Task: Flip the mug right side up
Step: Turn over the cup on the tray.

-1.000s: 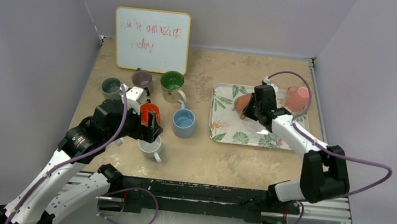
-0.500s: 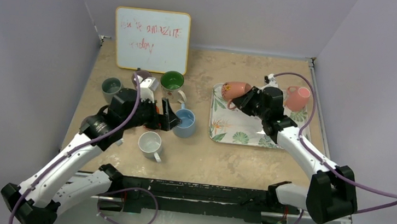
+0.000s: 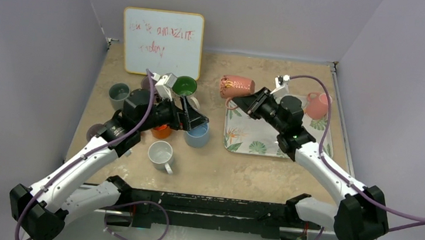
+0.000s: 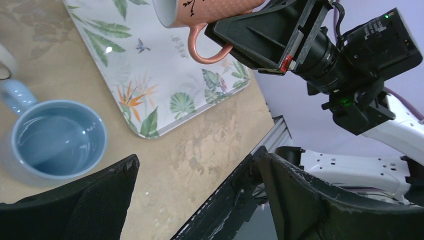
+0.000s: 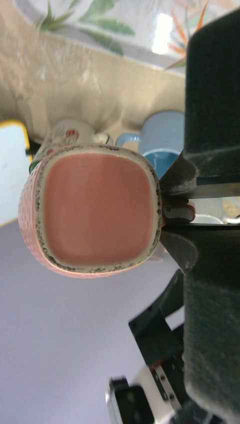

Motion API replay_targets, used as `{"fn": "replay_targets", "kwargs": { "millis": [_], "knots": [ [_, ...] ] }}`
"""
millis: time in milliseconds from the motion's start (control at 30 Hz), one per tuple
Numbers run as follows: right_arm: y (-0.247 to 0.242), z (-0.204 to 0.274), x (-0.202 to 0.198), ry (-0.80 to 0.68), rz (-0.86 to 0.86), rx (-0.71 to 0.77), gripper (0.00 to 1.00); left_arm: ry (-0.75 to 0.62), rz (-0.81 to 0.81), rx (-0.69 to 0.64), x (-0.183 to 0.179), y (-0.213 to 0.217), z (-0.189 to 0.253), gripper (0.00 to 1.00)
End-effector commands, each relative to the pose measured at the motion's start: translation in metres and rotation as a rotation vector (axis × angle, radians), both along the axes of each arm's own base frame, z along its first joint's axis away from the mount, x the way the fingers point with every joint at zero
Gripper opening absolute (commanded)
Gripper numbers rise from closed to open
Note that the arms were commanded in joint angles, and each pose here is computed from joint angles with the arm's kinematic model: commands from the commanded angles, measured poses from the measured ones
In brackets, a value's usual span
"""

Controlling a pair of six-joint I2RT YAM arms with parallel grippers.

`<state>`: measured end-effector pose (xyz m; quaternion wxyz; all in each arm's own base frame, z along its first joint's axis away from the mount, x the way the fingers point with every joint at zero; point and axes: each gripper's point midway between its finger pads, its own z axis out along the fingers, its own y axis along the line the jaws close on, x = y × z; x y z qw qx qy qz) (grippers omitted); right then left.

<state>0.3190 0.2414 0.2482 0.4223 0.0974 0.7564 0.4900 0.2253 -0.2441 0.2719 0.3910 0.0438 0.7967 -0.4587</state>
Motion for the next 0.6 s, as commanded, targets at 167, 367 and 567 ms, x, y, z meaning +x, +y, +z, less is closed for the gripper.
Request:
{"fn": "replay_targets", "kwargs": {
  "millis": [167, 367, 567],
  "knots": [
    [0.025, 0.103, -0.038, -0.270, 0.152, 0.316, 0.00, -0.140, -0.105, -0.266, -0.012, -0.019, 0.057, 0.86],
    [0.033, 0.121, -0.063, -0.322, 0.275, 0.438, 0.00, -0.222, -0.159, -0.311, -0.018, -0.023, 0.069, 0.83],
    [0.033, 0.129, -0.076, -0.354, 0.322, 0.496, 0.00, -0.233, -0.195, -0.337, -0.018, -0.029, 0.071, 0.78]
  ]
}}
